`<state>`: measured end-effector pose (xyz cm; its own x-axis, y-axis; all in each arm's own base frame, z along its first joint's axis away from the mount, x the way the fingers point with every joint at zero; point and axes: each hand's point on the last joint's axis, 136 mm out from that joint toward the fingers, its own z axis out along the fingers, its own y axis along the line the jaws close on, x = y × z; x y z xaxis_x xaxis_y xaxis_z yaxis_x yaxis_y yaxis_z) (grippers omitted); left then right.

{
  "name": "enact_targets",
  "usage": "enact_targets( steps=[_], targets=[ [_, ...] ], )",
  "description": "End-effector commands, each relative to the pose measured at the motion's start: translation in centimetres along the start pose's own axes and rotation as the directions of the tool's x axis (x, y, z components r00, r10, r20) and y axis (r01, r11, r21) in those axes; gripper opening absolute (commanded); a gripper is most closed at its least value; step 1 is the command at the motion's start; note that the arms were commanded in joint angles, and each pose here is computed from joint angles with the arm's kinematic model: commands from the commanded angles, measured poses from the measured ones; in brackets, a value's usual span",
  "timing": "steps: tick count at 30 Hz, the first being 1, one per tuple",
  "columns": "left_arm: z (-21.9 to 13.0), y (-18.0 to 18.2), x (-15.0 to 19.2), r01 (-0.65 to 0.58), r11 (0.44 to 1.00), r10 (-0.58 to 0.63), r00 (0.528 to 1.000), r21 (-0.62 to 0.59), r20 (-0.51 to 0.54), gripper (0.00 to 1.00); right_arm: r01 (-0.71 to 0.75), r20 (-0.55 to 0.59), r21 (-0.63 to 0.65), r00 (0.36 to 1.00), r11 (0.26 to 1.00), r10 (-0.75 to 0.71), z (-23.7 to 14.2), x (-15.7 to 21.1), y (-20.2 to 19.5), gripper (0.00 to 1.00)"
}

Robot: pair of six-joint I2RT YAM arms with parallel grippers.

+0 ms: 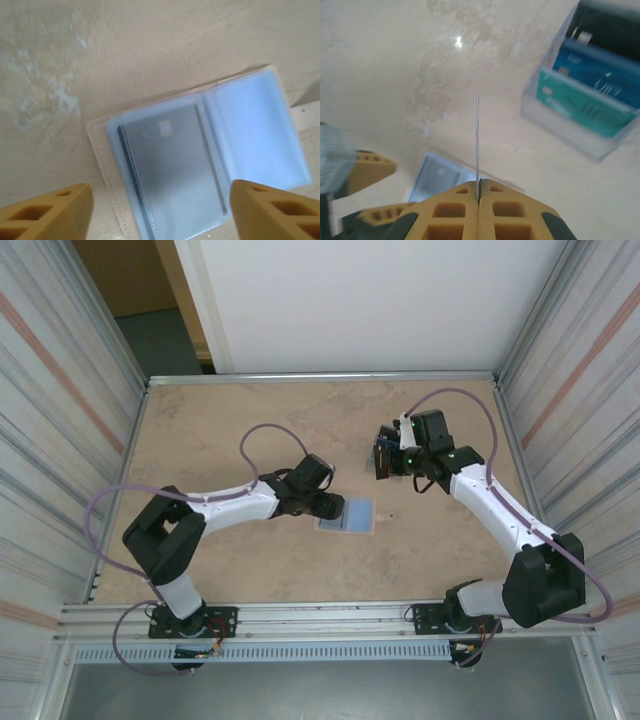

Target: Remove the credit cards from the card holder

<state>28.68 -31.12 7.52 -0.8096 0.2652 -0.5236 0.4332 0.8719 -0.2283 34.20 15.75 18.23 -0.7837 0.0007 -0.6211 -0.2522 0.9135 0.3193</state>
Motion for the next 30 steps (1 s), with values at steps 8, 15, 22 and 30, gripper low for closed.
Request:
enact_targets(
  steps=[8,15,22,30],
  targets=[
    [-5.4,2.6,-3.4,0.005,0.994,0.016,0.983,-0.111,0.184,0.99,0.284,0.114,0.247,0.941,0.926,-0.319,-0.9,-6.9,-4.6,0.0],
    [-7.6,4.5,-4.3,0.045,0.989,-0.003,0.959,-0.14,0.282,0.99,0.498,0.095,0.308,0.832,0.811,-0.546,1.0,-9.5,-5.3,0.0],
    [-8.5,5.3,-4.7,0.063,0.988,-0.013,0.942,-0.138,0.335,0.99,0.649,-0.007,0.286,0.737,0.705,-0.675,3.4,-9.9,-6.1,0.0],
    [-8.5,5.9,-4.7,0.086,0.987,-0.033,0.937,-0.137,0.347,0.99,0.733,-0.109,0.175,0.678,0.658,-0.727,5.8,-8.5,-7.0,0.0]
  ],
)
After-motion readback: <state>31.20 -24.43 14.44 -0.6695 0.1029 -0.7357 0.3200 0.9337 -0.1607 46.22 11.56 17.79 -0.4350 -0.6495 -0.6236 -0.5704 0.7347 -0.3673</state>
